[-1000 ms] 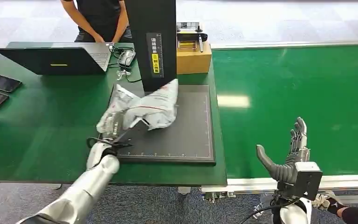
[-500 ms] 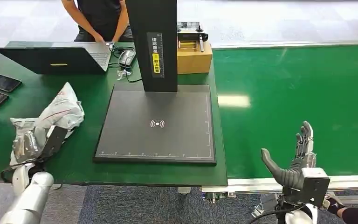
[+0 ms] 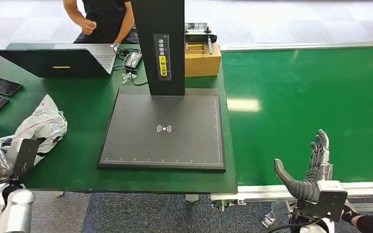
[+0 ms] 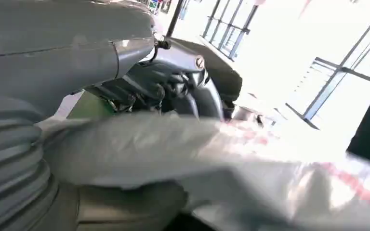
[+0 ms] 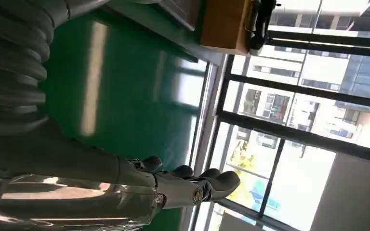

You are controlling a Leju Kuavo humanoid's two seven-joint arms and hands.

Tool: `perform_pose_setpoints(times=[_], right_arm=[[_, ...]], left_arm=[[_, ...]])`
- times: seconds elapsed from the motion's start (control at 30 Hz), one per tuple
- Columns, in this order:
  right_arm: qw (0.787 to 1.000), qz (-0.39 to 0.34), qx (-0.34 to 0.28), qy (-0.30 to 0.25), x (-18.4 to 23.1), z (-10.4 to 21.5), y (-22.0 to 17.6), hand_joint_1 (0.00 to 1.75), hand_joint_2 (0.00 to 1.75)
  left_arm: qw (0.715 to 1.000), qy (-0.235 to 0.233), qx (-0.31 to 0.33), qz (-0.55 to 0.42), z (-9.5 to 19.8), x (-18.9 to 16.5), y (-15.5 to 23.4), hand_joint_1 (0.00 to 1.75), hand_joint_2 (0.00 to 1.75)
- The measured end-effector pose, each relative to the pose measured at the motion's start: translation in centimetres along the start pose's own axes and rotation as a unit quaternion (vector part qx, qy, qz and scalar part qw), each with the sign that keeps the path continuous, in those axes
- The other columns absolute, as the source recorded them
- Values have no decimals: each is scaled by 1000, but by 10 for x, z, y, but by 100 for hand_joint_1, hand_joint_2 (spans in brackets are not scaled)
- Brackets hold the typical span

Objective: Moved the parcel from conveyor to table for the left to box.

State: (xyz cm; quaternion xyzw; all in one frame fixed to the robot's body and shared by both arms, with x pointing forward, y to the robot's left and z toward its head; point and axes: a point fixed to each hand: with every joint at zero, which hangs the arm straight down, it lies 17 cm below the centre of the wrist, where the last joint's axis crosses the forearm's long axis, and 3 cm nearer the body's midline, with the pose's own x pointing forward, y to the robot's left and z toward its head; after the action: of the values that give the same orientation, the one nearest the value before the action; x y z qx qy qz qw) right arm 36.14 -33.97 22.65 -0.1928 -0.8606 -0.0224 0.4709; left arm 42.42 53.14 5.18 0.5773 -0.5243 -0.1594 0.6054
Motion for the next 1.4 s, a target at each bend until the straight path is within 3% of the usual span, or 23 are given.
perform_pose_setpoints(times=[0.23, 0.4, 0.53, 0.6, 0.63, 0.73, 0.77, 0.83, 1.13, 1.4], right_arm=[[1000, 0, 16, -3, 3, -2, 7, 0, 175], [1000, 1, 20, -9, 5, -7, 10, 0, 175], [1000, 2, 20, -10, 4, -8, 10, 0, 175], [1000, 2, 20, -9, 4, -7, 10, 0, 175], [1000, 1, 22, -10, 4, -7, 11, 0, 175], [999, -8, 33, -11, 3, -7, 18, 0, 175], [999, -20, 39, -9, 3, -8, 23, 0, 175], [998, -35, 49, -6, 2, -9, 33, 0, 175], [992, -105, 73, 6, 3, -7, 71, 0, 175], [990, -117, 73, 9, 2, -10, 77, 0, 175]], left_arm=[[999, -11, 3, 38, 5, 23, 0, 0, 175], [995, -14, -38, 93, 13, 38, -17, 0, 175], [973, -27, -56, 221, 22, 63, -24, 0, 175], [946, -35, -48, 320, 23, 79, -13, 0, 175], [917, -34, -55, 393, 26, 88, -11, 0, 175], [782, -74, -91, 612, 43, 128, 10, 0, 175], [753, -90, -101, 644, 49, 139, 15, 0, 175], [723, -110, -117, 672, 62, 155, 20, 0, 175], [684, -126, -194, 692, 111, 225, -10, 0, 175], [670, -132, -213, 699, 127, 242, -15, 0, 175]])
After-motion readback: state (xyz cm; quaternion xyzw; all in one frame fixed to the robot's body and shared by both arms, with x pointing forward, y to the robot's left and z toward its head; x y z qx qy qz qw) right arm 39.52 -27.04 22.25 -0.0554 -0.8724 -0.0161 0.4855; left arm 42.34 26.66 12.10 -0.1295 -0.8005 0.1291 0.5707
